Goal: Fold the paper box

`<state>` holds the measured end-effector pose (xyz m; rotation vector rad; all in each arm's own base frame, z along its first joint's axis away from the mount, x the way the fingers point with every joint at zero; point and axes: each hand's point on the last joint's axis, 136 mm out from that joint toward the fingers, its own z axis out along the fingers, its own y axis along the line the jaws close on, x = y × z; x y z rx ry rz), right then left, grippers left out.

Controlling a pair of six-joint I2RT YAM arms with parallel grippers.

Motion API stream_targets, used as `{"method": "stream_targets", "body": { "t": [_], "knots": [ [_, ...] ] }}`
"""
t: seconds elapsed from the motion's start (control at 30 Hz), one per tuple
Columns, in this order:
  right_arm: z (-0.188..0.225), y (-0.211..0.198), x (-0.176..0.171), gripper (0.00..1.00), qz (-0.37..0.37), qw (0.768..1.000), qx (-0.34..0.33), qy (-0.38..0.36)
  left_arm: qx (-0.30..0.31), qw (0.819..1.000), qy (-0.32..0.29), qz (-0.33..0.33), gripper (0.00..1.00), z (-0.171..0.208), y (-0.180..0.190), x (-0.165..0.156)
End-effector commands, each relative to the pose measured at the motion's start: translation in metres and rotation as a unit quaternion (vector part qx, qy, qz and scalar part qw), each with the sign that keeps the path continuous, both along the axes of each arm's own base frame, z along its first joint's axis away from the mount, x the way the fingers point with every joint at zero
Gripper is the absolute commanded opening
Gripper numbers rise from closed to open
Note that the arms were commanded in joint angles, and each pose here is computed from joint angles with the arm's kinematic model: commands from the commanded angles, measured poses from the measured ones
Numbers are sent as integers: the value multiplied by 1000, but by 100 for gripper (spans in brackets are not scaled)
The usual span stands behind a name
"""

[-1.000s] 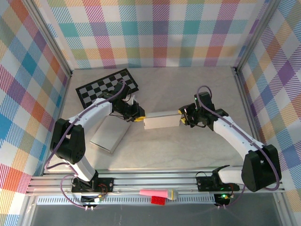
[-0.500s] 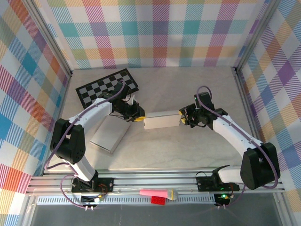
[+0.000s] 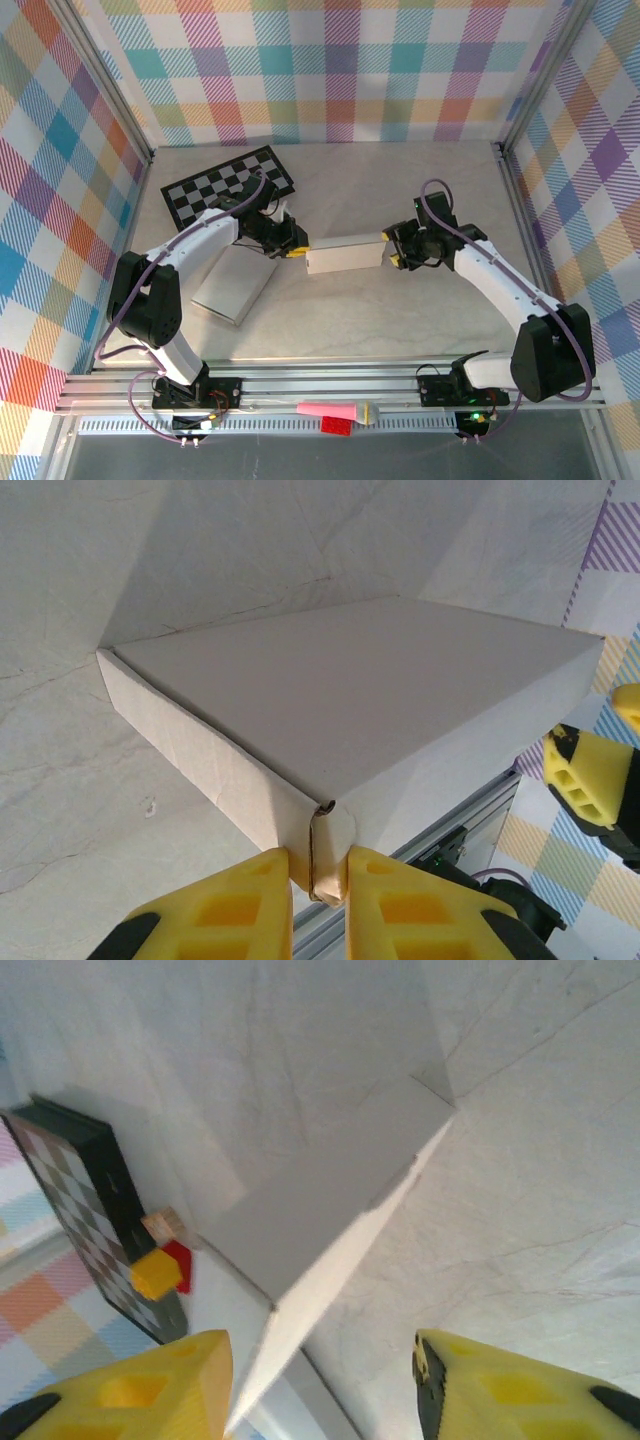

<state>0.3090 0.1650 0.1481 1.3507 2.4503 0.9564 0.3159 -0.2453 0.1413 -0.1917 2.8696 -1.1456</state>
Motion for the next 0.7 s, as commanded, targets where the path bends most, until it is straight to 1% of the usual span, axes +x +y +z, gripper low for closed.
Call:
{"method": "stream_targets", "body": {
  "t": [0.0,0.13,0.17,0.2,0.3,0.37,0.43,0.67],
  "knots": [
    [29,6,9,64,-24,999,0,-42,42,998,35,19,16,-30,16,-7],
    [27,33,18,70,-58,997,32,-41,39,999,33,18,16,-29,15,-7],
    [24,36,20,75,-66,997,39,-34,38,999,33,18,16,-28,15,-7],
    [19,39,21,77,-75,996,43,-21,38,999,33,18,16,-28,15,-7],
    [9,43,25,78,-93,995,45,5,36,999,31,16,16,-26,14,-7],
    [1,44,25,78,-97,994,39,23,35,999,30,16,16,-25,14,-8],
    [-3,47,32,77,-94,995,37,19,33,999,28,15,16,-24,14,-8],
    [-18,57,38,70,-66,997,31,24,31,999,23,10,15,-20,11,-12]
  ]
}}
